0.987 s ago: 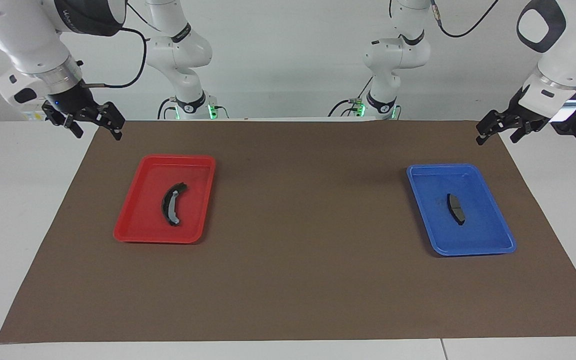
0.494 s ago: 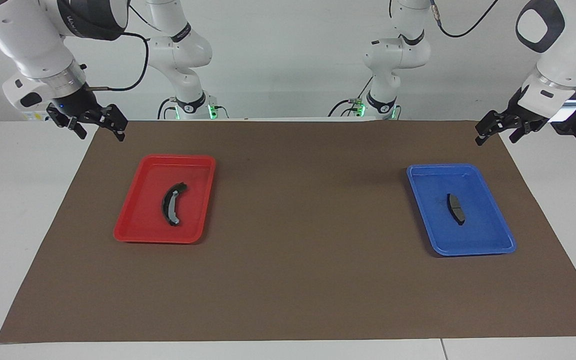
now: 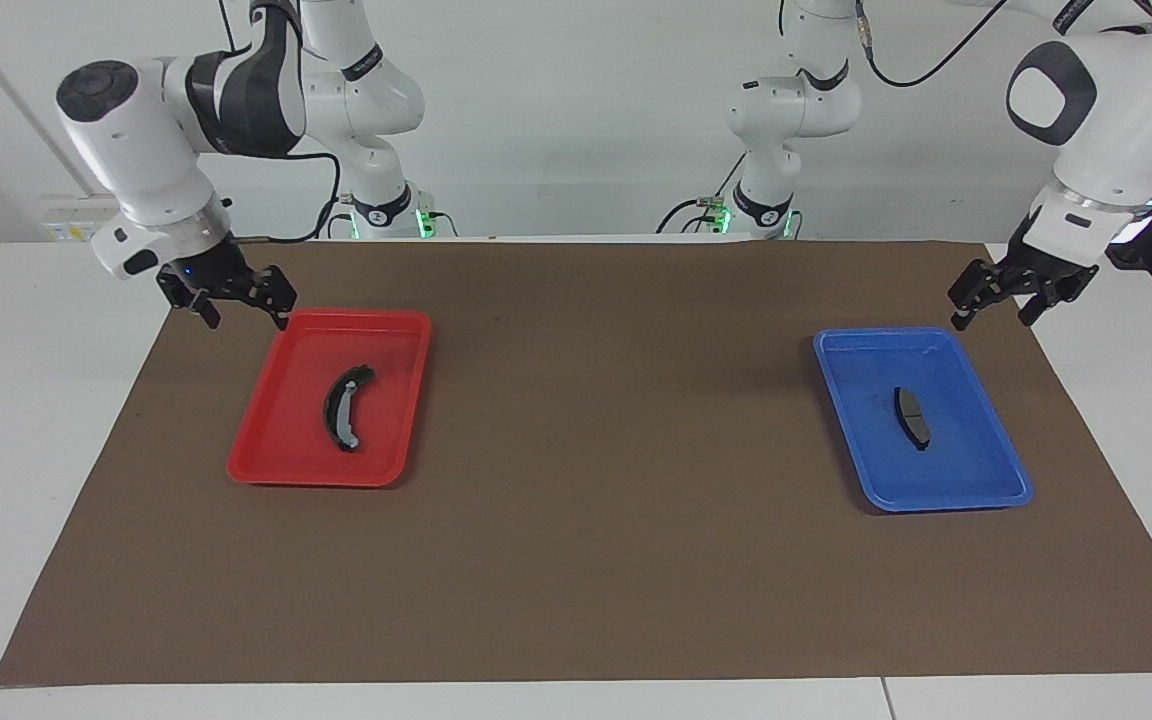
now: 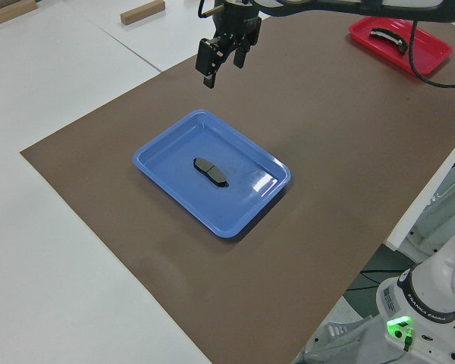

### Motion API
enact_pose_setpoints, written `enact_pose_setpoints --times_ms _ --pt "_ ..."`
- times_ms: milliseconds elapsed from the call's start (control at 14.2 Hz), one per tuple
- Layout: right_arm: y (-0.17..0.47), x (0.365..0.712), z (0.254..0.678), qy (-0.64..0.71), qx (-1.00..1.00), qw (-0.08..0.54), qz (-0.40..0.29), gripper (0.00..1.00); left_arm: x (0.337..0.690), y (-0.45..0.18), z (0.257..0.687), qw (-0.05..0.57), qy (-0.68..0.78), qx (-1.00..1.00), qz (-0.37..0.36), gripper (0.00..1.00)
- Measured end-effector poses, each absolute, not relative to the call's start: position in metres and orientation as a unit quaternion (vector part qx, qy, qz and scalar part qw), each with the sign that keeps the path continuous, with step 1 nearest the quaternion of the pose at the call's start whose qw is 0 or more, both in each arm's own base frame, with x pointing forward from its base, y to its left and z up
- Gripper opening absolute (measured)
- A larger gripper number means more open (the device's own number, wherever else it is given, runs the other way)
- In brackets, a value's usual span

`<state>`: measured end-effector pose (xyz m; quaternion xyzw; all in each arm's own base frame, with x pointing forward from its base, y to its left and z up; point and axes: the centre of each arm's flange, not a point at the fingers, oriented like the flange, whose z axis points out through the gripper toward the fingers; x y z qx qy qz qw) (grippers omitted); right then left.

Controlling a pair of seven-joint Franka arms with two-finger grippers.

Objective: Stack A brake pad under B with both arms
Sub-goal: 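Grasp the brake pads in both trays with the left and right grippers, then lift both brake pads out of the trays with both grippers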

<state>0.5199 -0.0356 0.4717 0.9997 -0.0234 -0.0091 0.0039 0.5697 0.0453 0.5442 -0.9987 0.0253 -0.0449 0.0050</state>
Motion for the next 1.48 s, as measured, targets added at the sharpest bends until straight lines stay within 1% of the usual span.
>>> enact_pose_setpoints --times_ms 212,353,564,776,917,987,1058,1128,1269,1340,1410,1481 --pt "-0.009 0.531 0.397 -0.027 1.000 -0.011 0.001 1.00 0.576 0.045 0.492 0.007 0.051 -0.998 -0.035 0.98" --pt "0.011 0.539 0.351 -0.022 1.000 -0.010 0.015 1.00 0.584 0.045 0.457 0.009 0.067 -0.997 -0.024 0.98" --pt "0.014 0.540 0.311 -0.024 1.000 -0.006 0.004 1.00 0.589 0.046 0.409 0.012 0.096 -0.995 -0.016 0.98" --pt "0.011 0.539 0.294 -0.025 1.000 -0.003 -0.008 0.99 0.584 0.057 0.367 0.010 0.101 -0.995 0.009 0.98" --pt "0.010 0.537 0.291 -0.024 1.000 -0.003 -0.016 0.97 0.580 0.071 0.346 0.009 0.093 -0.995 0.016 0.98" --pt "0.008 0.536 0.290 -0.023 0.999 -0.003 -0.024 0.94 0.577 0.078 0.338 0.010 0.089 -0.996 0.016 0.98" --pt "0.006 0.534 0.290 -0.018 0.999 -0.003 -0.030 0.94 0.574 0.082 0.329 0.010 0.086 -0.996 0.015 0.98" --pt "0.003 0.533 0.290 -0.010 0.999 -0.003 -0.034 0.86 0.571 0.085 0.321 0.011 0.084 -0.996 0.012 0.98" --pt "-0.001 0.532 0.289 -0.004 0.999 -0.004 -0.040 0.83 0.566 0.087 0.308 0.013 0.081 -0.997 0.005 0.98" --pt "-0.002 0.531 0.289 -0.004 0.999 -0.004 -0.043 0.79 0.565 0.087 0.304 0.014 0.082 -0.997 0.002 0.97" --pt "-0.002 0.531 0.289 -0.003 0.999 -0.004 -0.045 0.79 0.564 0.086 0.300 0.014 0.082 -0.997 0.001 0.97" --pt "-0.002 0.531 0.290 -0.003 0.999 -0.004 -0.045 0.74 0.564 0.086 0.298 0.013 0.081 -0.997 0.000 0.97"
